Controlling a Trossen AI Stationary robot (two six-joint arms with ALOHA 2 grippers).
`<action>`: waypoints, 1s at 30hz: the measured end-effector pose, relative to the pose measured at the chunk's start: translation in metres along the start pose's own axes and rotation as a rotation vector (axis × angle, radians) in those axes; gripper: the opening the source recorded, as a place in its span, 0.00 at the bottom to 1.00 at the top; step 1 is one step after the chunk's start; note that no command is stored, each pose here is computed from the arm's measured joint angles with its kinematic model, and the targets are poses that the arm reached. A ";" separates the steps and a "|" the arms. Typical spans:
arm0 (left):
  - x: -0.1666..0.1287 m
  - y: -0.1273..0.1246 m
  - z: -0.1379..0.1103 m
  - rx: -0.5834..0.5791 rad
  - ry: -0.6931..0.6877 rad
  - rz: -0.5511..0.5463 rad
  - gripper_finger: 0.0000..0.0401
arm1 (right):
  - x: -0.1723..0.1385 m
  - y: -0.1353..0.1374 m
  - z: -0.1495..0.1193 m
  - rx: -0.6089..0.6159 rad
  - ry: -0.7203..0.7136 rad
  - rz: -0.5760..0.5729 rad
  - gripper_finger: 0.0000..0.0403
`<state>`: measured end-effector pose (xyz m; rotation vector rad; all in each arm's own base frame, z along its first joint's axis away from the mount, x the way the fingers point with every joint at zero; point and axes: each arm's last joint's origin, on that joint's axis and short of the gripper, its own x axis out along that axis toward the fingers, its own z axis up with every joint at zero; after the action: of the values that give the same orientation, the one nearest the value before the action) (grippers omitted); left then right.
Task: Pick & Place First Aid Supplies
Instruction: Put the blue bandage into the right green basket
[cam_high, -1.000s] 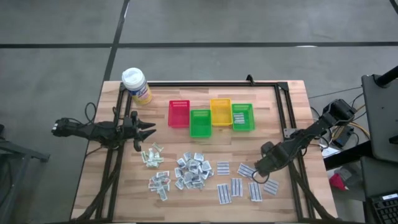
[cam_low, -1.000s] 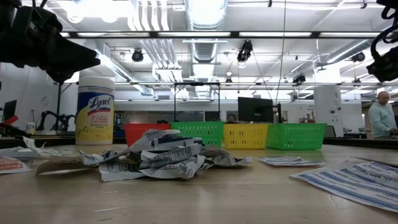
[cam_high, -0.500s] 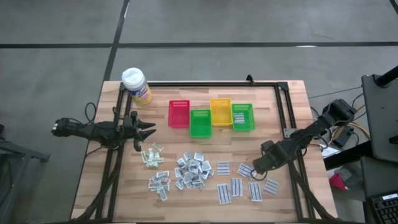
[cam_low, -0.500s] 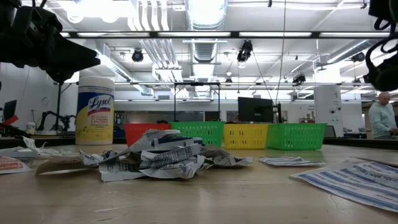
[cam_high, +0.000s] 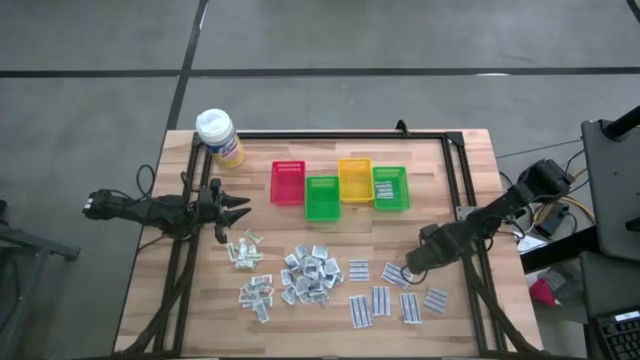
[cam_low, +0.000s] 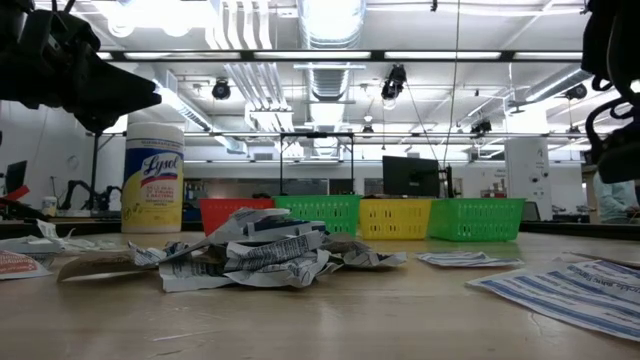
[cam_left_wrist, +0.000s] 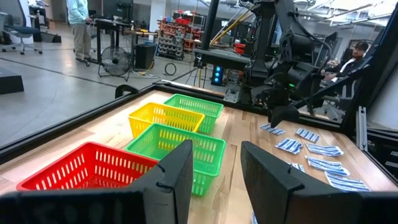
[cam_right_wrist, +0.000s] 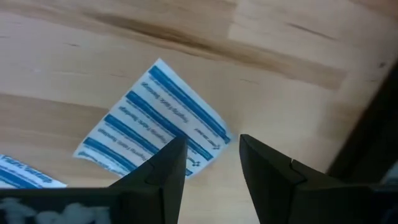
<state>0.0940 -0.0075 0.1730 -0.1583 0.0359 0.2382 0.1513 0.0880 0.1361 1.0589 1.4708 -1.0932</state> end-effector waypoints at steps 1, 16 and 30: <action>0.000 0.000 0.000 0.000 0.000 0.000 0.33 | 0.001 0.000 0.001 0.002 0.004 0.007 0.37; 0.000 0.000 0.000 0.000 0.000 0.000 0.33 | 0.007 0.000 0.003 0.001 0.028 0.024 0.31; 0.000 0.000 0.000 0.000 0.000 0.000 0.33 | 0.007 0.001 0.003 -0.001 0.033 0.032 0.15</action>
<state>0.0940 -0.0075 0.1730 -0.1587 0.0359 0.2382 0.1516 0.0861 0.1292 1.1004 1.4753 -1.0569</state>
